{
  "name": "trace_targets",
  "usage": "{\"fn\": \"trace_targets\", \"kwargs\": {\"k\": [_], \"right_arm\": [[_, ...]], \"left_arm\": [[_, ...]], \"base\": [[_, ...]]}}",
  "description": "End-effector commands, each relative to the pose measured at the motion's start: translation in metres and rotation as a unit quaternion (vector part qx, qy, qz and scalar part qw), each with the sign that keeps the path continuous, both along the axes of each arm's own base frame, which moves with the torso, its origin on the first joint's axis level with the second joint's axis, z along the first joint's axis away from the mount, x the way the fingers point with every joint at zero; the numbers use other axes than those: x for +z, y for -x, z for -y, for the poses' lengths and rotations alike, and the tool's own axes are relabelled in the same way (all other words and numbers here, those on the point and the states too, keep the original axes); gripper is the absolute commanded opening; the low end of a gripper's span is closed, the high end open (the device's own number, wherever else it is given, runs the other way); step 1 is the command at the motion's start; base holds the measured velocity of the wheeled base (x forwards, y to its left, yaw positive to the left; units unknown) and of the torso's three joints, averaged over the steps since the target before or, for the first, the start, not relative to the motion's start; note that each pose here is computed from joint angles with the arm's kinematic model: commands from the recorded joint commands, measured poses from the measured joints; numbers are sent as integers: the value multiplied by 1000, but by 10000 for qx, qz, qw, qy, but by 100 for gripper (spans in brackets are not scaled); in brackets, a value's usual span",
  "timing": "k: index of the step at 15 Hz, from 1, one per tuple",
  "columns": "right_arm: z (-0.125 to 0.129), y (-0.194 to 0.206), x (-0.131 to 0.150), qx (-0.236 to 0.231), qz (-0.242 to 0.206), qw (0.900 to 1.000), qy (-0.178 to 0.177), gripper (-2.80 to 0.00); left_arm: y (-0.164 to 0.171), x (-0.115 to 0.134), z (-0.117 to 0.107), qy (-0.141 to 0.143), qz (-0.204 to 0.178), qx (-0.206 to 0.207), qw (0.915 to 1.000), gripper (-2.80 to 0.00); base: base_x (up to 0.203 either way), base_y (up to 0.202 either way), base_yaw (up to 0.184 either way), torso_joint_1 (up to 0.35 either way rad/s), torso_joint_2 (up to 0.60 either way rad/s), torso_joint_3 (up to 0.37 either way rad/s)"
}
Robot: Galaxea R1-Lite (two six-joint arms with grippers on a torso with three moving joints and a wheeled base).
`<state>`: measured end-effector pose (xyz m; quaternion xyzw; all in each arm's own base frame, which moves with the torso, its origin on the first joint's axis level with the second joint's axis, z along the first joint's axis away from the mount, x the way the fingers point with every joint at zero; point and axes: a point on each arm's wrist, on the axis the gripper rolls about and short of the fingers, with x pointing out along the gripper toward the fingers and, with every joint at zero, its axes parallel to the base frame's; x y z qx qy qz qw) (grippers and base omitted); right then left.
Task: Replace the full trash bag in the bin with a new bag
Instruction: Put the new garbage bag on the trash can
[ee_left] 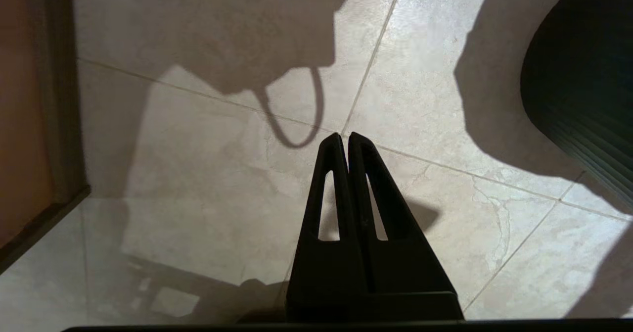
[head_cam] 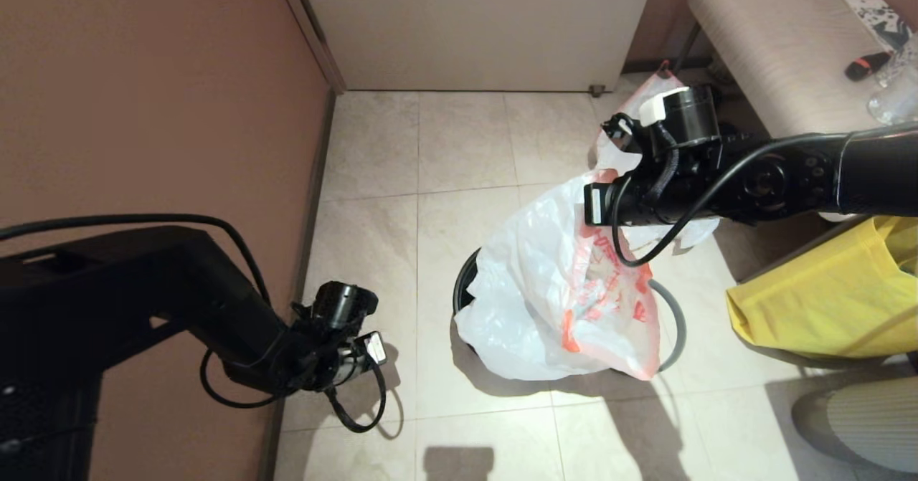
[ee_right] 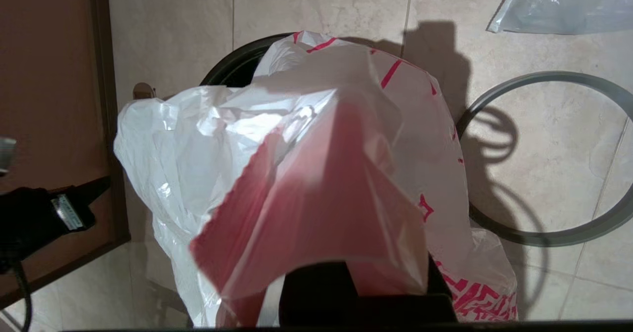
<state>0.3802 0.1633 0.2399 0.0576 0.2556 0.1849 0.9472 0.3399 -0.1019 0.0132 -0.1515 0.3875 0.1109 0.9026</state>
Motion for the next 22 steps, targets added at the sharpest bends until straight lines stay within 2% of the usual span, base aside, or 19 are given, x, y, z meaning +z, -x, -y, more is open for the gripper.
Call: {"fn": "trace_targets", "kwargs": {"k": [1, 3, 5, 7, 9, 10, 11, 13, 15, 18, 20, 22], "right_arm": [[-6, 1, 3, 47, 33, 10000, -76, -280], [-9, 4, 22, -97, 182, 9993, -324, -280], [-6, 9, 40, -359, 142, 9982, -450, -280], [-11, 12, 43, -477, 156, 9979, -405, -280], [-18, 22, 52, -725, 318, 9965, -286, -280], [-26, 27, 53, -707, 326, 9967, -230, -280], [-34, 31, 51, -736, 378, 9965, -103, -280], [-43, 17, 35, -685, 537, 9954, 401, -280], [-52, 1, 21, -658, 746, 9942, 406, -280], [-64, -18, -7, -507, 644, 9949, 595, -280], [-65, -20, -10, -399, 599, 9958, 566, -280], [-58, -25, -12, -341, 544, 9967, 489, -280]], "left_arm": [[-3, -29, 1, -32, -197, 7, 9998, -280], [0, -48, 1, 15, -227, -50, 9997, -280], [4, -54, 0, 58, -18, -94, 9999, -280], [4, -66, 5, -111, 58, -122, 9998, -280], [3, -85, 10, -601, 217, -154, 9978, -280], [2, -89, 12, -776, 396, -203, 9960, -280], [3, -90, 13, -845, 496, -244, 9949, -280], [4, -90, 12, -847, 488, -240, 9949, -280], [4, -88, 12, -825, 522, -237, 9949, -280], [4, -68, 12, -596, 688, -364, 9952, -280], [4, -21, 20, -362, 1150, -517, 9914, -280], [8, 32, 36, -120, 1433, -744, 9868, -280]], "base": [[0, 0, 0, 0, 0, 0], [0, 0, 0, 0, 0, 0], [0, 0, 0, 0, 0, 0], [0, 0, 0, 0, 0, 0], [0, 0, 0, 0, 0, 0], [0, 0, 0, 0, 0, 0], [0, 0, 0, 0, 0, 0], [0, 0, 0, 0, 0, 0], [0, 0, 0, 0, 0, 0], [0, 0, 0, 0, 0, 0], [0, 0, 0, 0, 0, 0], [0, 0, 0, 0, 0, 0]]}}
